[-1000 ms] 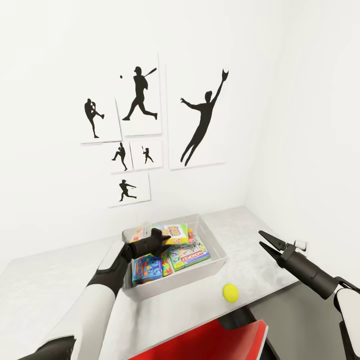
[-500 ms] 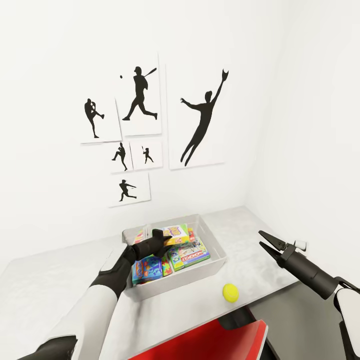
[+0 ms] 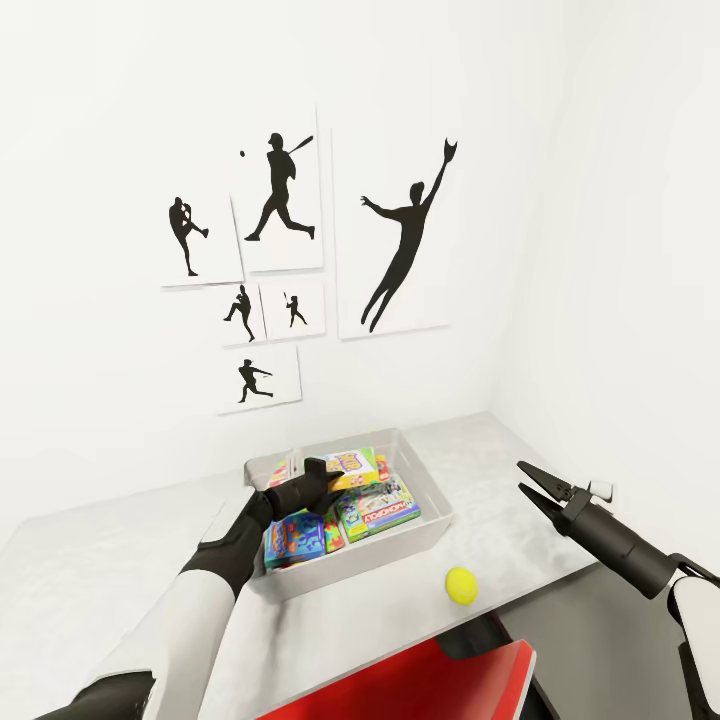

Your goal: Put all the toys in the child's room - the three board games (two on the bed and one on the table), the two jigsaw puzzles on the table, and the tennis ball on the table - inside the toy box on the table in the child's room.

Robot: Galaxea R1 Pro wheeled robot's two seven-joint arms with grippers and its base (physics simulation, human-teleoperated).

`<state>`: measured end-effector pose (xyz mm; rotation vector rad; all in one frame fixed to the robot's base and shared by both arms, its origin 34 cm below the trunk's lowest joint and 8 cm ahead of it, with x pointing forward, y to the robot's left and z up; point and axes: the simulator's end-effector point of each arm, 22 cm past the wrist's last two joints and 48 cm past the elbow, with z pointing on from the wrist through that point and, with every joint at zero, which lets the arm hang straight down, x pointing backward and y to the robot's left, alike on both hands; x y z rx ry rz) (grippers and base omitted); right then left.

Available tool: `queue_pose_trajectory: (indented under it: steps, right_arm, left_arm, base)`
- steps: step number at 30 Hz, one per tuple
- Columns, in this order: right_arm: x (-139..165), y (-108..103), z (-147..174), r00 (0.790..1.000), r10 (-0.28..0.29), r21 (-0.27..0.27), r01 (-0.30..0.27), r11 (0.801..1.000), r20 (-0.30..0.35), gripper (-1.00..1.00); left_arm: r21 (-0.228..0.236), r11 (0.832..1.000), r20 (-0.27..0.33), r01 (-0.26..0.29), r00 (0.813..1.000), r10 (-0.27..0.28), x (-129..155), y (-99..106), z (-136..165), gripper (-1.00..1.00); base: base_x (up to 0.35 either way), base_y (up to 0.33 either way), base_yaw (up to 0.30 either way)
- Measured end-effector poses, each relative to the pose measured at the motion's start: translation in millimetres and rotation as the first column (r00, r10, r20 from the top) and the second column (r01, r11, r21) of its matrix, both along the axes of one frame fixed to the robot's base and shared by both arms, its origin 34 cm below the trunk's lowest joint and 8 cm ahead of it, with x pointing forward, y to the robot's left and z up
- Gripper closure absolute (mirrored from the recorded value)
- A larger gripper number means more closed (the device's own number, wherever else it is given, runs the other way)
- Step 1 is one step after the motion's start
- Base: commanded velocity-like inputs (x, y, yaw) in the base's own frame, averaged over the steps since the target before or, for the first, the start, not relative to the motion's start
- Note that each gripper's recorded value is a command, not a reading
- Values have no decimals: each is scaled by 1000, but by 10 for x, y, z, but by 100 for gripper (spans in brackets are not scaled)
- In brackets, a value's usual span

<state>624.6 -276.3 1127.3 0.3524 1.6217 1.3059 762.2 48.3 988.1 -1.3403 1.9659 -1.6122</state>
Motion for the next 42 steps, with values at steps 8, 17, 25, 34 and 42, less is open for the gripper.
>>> queue_pose_trajectory:
  steps: [8, 17, 25, 34, 42]
  right_arm:
    - [-1, 0, 1, 1000, 0, 0, 0, 1000, 0, -100]
    - [1, 0, 3, 1000, 0, 0, 0, 1000, 1, -100]
    - [0, 0, 0, 1000, 0, 0, 0, 1000, 0, -100]
    - [0, -1, 1, 1000, 0, 0, 0, 1000, 0, -100]
    - [-1, -33, 3, 1000, -1, -10, 1, 1000, 0, -100]
  left_arm:
    - [-1, 1000, 0, 0, 1000, 0, 1, 0, 1, -100]
    - [-9, 1000, 4, 11, 1000, -11, -10, -33, 26, -100]
    - [-34, 999, 19, 31, 999, -30, -23, -78, 103, -100]
    - [-77, 989, 54, 125, 991, -121, -138, -236, 239, -100]
    - [-100, 978, 76, 185, 981, -178, -229, -330, 309, -100]
  base:
    - [0, 0, 0]
    - [0, 0, 0]
    - [0, 0, 0]
    - [0, 0, 0]
    - [0, 0, 0]
